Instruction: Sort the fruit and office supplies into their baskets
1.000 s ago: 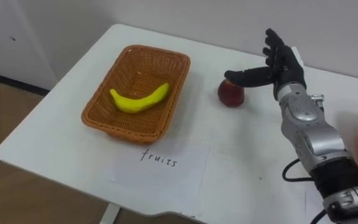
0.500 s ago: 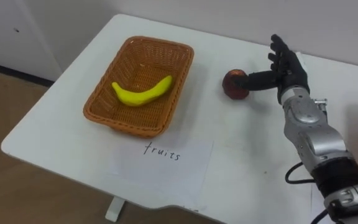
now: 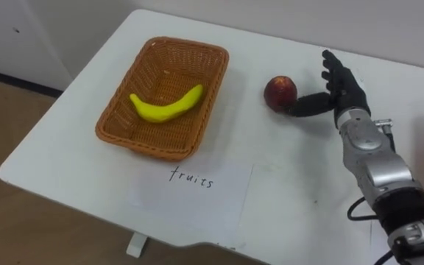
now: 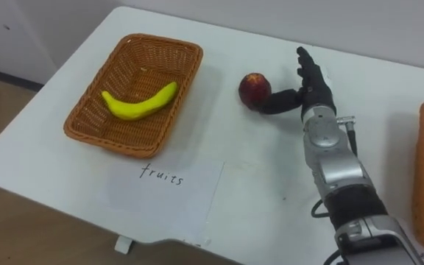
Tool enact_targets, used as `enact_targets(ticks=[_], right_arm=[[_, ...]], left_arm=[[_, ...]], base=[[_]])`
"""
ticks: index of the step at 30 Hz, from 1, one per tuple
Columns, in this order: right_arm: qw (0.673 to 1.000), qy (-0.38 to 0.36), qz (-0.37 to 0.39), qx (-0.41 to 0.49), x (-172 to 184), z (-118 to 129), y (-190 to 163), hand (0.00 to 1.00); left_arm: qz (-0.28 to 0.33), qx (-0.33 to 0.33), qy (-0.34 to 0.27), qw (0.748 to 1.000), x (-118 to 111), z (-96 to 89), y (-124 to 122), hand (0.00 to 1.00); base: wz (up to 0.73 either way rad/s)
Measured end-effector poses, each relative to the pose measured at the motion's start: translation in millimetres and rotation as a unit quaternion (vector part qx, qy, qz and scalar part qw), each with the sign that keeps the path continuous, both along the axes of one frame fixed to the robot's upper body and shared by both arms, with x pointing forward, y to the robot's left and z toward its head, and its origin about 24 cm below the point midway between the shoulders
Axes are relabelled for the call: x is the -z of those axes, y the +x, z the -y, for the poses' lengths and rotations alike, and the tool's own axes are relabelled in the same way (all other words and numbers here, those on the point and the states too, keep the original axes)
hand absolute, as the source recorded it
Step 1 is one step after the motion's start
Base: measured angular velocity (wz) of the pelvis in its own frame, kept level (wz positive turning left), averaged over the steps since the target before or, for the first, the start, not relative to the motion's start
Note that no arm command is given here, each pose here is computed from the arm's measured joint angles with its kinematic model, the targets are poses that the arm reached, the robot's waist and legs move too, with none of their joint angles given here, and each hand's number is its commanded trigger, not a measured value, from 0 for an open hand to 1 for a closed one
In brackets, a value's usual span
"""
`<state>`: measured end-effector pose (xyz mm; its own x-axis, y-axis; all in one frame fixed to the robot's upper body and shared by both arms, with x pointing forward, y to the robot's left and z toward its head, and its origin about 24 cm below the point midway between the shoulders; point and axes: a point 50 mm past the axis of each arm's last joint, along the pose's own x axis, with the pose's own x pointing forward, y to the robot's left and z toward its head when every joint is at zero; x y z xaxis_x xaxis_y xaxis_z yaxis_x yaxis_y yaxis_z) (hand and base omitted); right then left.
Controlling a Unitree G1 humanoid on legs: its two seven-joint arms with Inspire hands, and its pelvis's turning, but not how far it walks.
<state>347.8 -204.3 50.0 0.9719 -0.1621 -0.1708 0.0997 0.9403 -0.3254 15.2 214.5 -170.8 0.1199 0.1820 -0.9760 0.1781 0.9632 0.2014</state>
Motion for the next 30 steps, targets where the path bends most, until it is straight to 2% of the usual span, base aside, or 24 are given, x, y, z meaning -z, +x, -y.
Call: enact_targets(ticks=[9, 14, 30], right_arm=[[0.998, -0.058, 0.005, -0.029, -1.9, -2.9, 0.7, 0.0], [0.991, -0.124, 0.006, -0.051, -2.2, -7.3, 0.9, 0.0], [0.983, -0.171, 0.004, -0.072, 0.1, -14.0, 0.3, 0.0]], left_arm=[[-0.008, 0.0, 0.0, 1.0, 1.0, -0.2, -4.6, 0.0], [-0.009, 0.001, -0.004, 1.0, 1.0, -0.3, -5.3, 0.0], [-0.005, 0.003, -0.003, 1.0, 0.3, -3.9, -2.1, 0.0]], base=[[0.0], [0.0], [0.0]])
